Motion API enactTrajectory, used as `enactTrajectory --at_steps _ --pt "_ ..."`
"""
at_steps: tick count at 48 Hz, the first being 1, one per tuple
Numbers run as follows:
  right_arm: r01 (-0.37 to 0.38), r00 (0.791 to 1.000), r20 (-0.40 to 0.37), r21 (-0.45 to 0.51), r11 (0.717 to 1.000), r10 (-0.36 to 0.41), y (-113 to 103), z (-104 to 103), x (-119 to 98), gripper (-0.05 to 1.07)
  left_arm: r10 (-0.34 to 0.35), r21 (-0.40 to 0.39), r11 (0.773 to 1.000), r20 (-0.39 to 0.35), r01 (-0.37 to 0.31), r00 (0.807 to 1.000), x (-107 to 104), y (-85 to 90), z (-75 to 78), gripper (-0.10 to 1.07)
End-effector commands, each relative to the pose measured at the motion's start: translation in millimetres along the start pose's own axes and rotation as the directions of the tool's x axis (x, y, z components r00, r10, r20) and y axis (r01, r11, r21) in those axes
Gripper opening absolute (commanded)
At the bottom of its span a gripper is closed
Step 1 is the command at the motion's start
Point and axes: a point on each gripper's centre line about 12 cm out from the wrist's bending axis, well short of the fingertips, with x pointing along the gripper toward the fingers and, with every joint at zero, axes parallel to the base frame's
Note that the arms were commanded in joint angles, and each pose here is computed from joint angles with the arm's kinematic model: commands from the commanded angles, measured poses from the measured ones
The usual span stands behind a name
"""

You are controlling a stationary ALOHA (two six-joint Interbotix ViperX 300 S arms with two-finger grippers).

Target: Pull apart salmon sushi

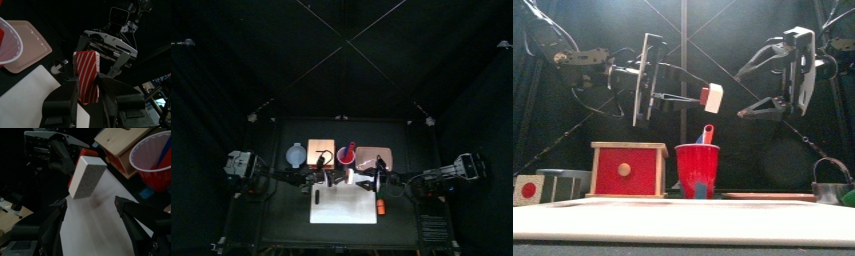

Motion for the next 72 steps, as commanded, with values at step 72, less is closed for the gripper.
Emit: enactTrajectory --at_steps 72 --pt "-0.111 0.979 0.165 -0.084 0.99 0.124 19 8 18 0.78 -0.163 0.032 0.986 0.021 0.162 0.986 -1 -30.0 -6.6 0.63"
